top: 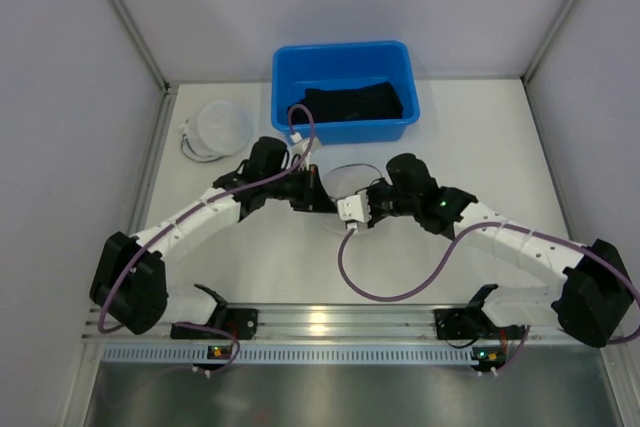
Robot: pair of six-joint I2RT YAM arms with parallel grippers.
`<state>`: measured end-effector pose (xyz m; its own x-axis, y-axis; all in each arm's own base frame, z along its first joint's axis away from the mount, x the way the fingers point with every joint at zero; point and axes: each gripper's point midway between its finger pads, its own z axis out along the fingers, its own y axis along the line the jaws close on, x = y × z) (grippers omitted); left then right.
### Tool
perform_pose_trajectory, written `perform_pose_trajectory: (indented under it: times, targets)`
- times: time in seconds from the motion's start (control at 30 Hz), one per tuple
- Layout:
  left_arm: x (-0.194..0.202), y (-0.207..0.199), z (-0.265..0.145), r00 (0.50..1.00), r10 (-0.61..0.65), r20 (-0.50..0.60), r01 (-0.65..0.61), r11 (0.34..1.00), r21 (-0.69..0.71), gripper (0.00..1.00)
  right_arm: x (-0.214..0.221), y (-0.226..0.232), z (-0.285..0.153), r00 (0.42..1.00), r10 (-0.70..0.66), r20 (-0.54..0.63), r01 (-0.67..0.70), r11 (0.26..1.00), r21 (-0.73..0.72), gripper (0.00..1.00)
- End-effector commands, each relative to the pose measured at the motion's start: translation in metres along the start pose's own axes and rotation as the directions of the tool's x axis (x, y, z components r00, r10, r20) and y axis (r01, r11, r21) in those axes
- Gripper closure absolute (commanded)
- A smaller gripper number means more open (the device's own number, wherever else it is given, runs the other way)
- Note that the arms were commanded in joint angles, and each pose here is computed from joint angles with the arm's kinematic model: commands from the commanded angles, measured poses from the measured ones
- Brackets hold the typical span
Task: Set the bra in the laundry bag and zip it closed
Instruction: Zip the zipper on the laundry bag.
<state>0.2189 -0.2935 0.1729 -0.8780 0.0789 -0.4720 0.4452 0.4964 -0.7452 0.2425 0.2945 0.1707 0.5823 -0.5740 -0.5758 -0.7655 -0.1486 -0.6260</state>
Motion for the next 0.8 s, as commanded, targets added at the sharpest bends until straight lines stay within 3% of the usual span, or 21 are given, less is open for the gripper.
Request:
perform_pose_trajectory:
  times: [0.0,0.17,0.2,0.23,0.3,0.33,0.57,0.77]
  targets:
    - [-0.006,0.005,-0.017,0.998,0.026,0.049,-0.026,1.000,0.005,1.00,0.015,-0.019,-0.018,0.999,-0.049,-0.016,0.050,0.995,0.083,1.00]
    - [-0.010,0.012,-0.025,0.997,0.037,0.066,-0.037,0.999,-0.004,1.00,0.031,-0.029,-0.023,0.999,-0.050,-0.023,0.052,0.994,0.095,1.00]
    - [-0.010,0.012,-0.025,0.998,0.031,0.061,-0.031,1.000,0.000,1.00,0.034,-0.031,-0.024,0.998,-0.050,-0.031,0.053,0.994,0.097,0.96]
    - [-0.011,0.008,-0.025,0.998,0.034,0.058,-0.035,0.999,0.016,1.00,0.031,-0.035,-0.025,0.999,-0.043,-0.028,0.045,0.995,0.093,0.71]
    - [-0.014,0.004,-0.023,0.998,0.032,0.051,-0.034,0.999,0.028,1.00,0.027,-0.036,-0.025,1.000,-0.025,-0.017,0.026,0.997,0.078,0.39]
    - [-0.017,0.002,-0.023,0.998,0.037,0.055,-0.039,0.999,0.033,1.00,0.019,-0.039,-0.026,1.000,-0.011,0.005,0.011,0.997,0.078,0.36]
    - [-0.023,-0.020,-0.011,0.996,0.073,0.045,-0.076,0.995,0.059,1.00,-0.029,-0.031,-0.037,0.993,-0.003,0.116,-0.002,0.999,0.042,0.34]
    - [-0.024,-0.031,0.000,0.997,0.067,0.036,-0.070,0.994,0.084,1.00,-0.034,-0.017,-0.014,0.994,0.045,0.097,-0.045,0.999,-0.001,0.45]
